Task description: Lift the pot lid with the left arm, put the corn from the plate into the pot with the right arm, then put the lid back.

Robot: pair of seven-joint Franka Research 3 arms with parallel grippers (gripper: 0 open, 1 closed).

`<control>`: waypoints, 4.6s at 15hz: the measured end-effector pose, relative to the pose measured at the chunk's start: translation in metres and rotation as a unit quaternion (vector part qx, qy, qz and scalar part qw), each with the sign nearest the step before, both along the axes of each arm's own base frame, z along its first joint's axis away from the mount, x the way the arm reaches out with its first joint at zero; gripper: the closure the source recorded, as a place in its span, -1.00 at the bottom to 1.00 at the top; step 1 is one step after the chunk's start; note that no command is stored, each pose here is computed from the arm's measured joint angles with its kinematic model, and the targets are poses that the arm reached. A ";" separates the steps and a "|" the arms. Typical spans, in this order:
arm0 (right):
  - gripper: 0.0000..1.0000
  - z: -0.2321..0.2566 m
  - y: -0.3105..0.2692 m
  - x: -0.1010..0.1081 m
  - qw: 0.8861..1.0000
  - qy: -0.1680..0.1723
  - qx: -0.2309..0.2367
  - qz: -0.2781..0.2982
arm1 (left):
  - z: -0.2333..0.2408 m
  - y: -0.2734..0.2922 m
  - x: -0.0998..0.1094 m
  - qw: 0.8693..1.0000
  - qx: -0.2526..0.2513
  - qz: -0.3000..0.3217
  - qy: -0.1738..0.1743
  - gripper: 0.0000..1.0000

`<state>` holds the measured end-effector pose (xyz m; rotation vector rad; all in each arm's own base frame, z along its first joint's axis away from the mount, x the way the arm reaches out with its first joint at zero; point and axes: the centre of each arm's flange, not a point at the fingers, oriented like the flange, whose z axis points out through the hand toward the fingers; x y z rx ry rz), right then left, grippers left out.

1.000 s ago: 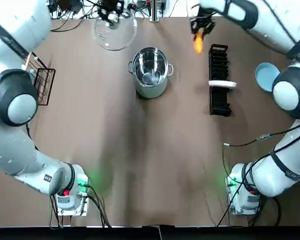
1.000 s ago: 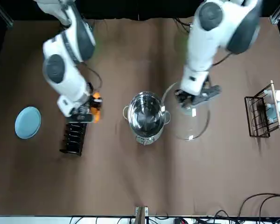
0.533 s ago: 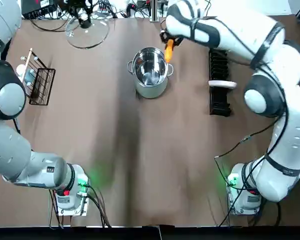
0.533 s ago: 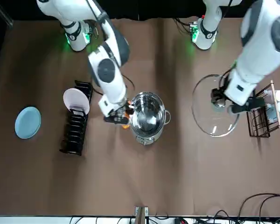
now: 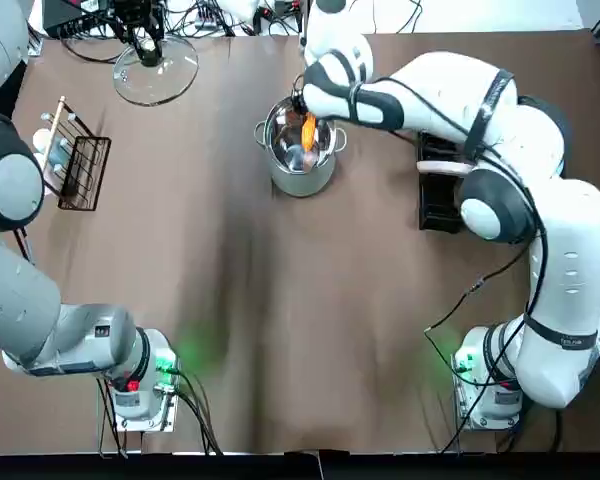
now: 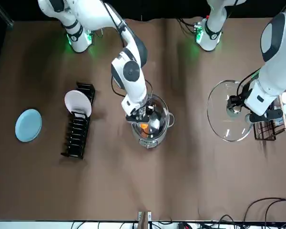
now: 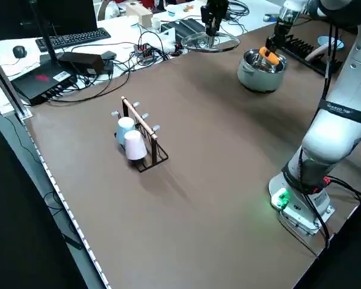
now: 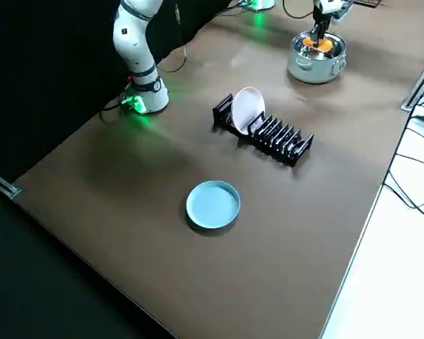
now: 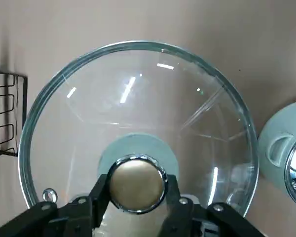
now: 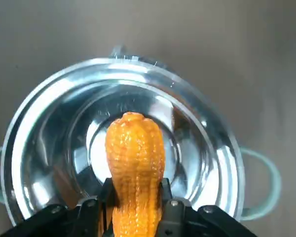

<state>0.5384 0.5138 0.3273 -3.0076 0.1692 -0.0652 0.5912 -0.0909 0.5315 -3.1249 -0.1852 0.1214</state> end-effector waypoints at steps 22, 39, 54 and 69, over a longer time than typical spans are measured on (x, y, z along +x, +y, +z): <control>-0.84 0.018 0.013 -0.004 1.000 -0.002 0.000 0.000 | -0.004 -0.008 0.000 1.000 -0.003 -0.008 -0.007 0.00; -0.99 0.221 -0.420 0.102 0.994 0.067 -0.037 0.080 | -0.100 -0.308 -0.061 0.993 -0.030 0.071 -0.084 0.00; -0.99 0.255 -0.454 0.025 0.994 0.025 -0.052 0.091 | -0.168 -0.394 -0.106 0.992 -0.027 0.070 -0.105 0.00; -0.99 0.283 -0.492 0.000 0.991 0.032 -0.060 0.112 | -0.184 -0.408 -0.105 0.989 -0.014 0.077 -0.128 0.00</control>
